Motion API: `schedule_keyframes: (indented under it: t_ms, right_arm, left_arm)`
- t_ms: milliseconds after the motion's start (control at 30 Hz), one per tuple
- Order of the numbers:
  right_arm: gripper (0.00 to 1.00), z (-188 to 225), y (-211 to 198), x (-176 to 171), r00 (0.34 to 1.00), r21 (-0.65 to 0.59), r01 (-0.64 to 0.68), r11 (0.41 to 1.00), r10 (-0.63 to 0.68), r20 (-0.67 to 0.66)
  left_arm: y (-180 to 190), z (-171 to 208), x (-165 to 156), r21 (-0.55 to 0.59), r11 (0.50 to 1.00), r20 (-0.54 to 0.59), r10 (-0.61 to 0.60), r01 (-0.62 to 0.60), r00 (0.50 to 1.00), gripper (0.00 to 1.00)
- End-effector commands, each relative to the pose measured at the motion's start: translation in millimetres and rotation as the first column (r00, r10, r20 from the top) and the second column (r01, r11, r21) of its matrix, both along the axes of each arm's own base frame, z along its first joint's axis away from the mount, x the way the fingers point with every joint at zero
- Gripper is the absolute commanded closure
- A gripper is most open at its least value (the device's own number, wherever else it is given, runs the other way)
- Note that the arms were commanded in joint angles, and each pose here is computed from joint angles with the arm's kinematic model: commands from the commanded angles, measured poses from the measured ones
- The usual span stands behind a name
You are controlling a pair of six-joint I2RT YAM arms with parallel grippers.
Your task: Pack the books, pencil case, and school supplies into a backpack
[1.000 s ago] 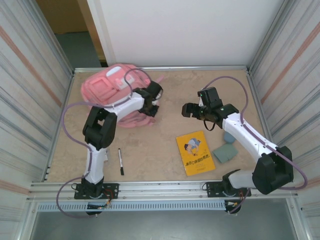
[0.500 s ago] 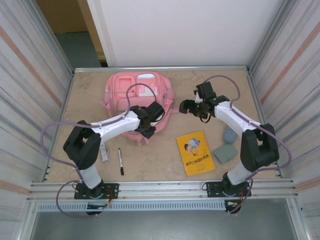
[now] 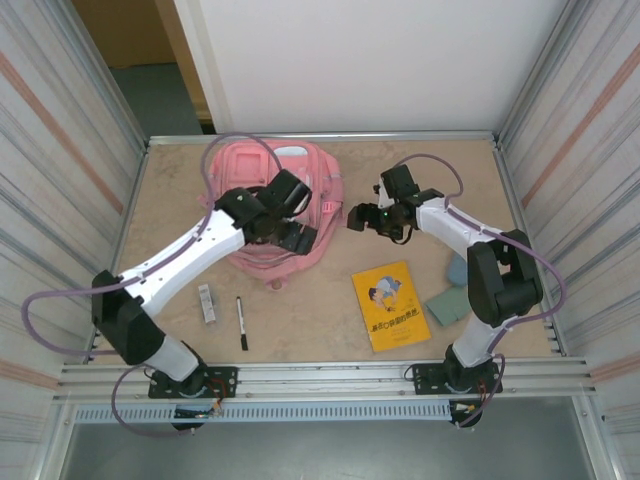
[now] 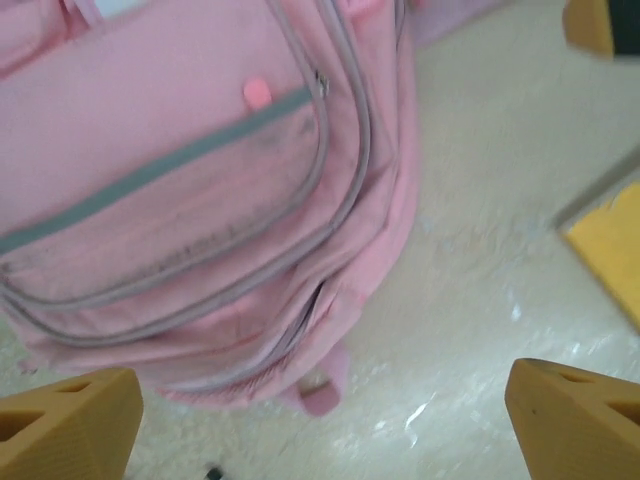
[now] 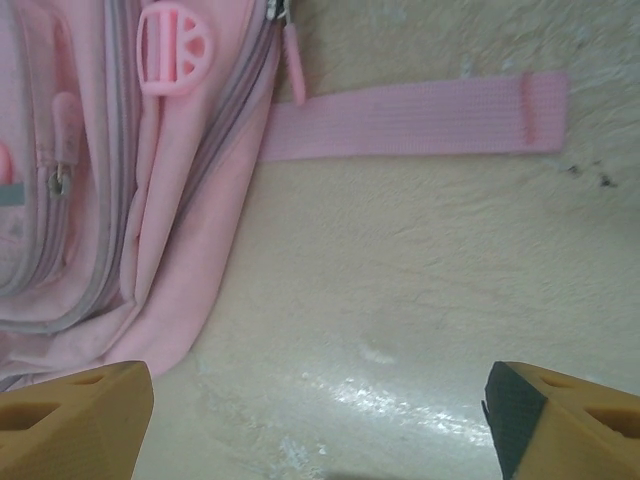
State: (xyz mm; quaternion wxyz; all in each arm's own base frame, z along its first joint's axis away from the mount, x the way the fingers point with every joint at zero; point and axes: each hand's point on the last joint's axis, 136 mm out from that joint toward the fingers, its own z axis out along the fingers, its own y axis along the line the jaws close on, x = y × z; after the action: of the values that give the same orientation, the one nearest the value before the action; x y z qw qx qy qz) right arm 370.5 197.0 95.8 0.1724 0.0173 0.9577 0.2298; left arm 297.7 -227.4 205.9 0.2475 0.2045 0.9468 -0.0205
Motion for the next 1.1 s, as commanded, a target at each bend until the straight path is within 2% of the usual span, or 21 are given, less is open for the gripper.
schedule_keyframes:
  t_ms: [0, 267, 433, 533, 633, 700, 733, 833, 967, 1067]
  right_arm:
    - [0.14, 14, -10, 6, 0.998, -0.033, 0.0, 0.999, 0.002, 0.059]
    - [0.14, 19, -30, -9, 0.996, -0.043, 0.038, 0.998, -0.034, 0.088]
    - [0.15, 20, -36, -21, 0.994, -0.023, 0.053, 0.998, -0.05, 0.094]
    - [0.15, 22, -36, -24, 0.993, -0.007, 0.054, 0.999, -0.053, 0.105]
    - [0.16, 21, -36, -27, 0.994, 0.001, 0.056, 0.998, -0.056, 0.093]
    - [0.16, 21, -31, -29, 0.994, 0.026, 0.046, 0.999, -0.048, 0.095]
    - [0.16, 22, -30, -29, 0.994, 0.034, 0.042, 0.999, -0.045, 0.095]
    - [0.17, 22, -27, -31, 0.996, 0.042, 0.024, 0.999, -0.027, 0.08]
    - [0.17, 23, -27, -35, 0.997, 0.026, 0.006, 1.0, -0.008, 0.078]
    - [0.17, 25, -27, -36, 0.998, 0.02, 0.002, 1.0, -0.003, 0.069]
  left_arm:
    - [-4, -16, 25, 0.026, 0.988, -0.017, 0.151, -0.151, 0.988, 0.07]
    - [-11, -46, 81, 0.083, 0.94, 0.001, 0.333, -0.332, 0.943, 0.22]
    - [-3, -81, 108, 0.11, 0.899, -0.027, 0.428, -0.423, 0.903, 0.25]
    - [-9, -110, 118, 0.129, 0.9, -0.068, 0.428, -0.417, 0.901, 0.25]
    - [-23, -129, 122, 0.121, 0.923, -0.112, 0.379, -0.366, 0.919, 0.25]
    - [-24, -140, 125, 0.137, 0.924, -0.121, 0.373, -0.356, 0.92, 0.29]
    - [-23, -144, 126, 0.147, 0.924, -0.122, 0.371, -0.353, 0.921, 0.32]
    - [-16, -156, 127, 0.172, 0.917, -0.148, 0.385, -0.359, 0.911, 0.52]
    - [-20, -156, 121, 0.16, 0.937, -0.174, 0.337, -0.311, 0.925, 0.59]
    - [-30, -150, 120, 0.1, 0.959, -0.204, 0.279, -0.263, 0.938, 0.93]
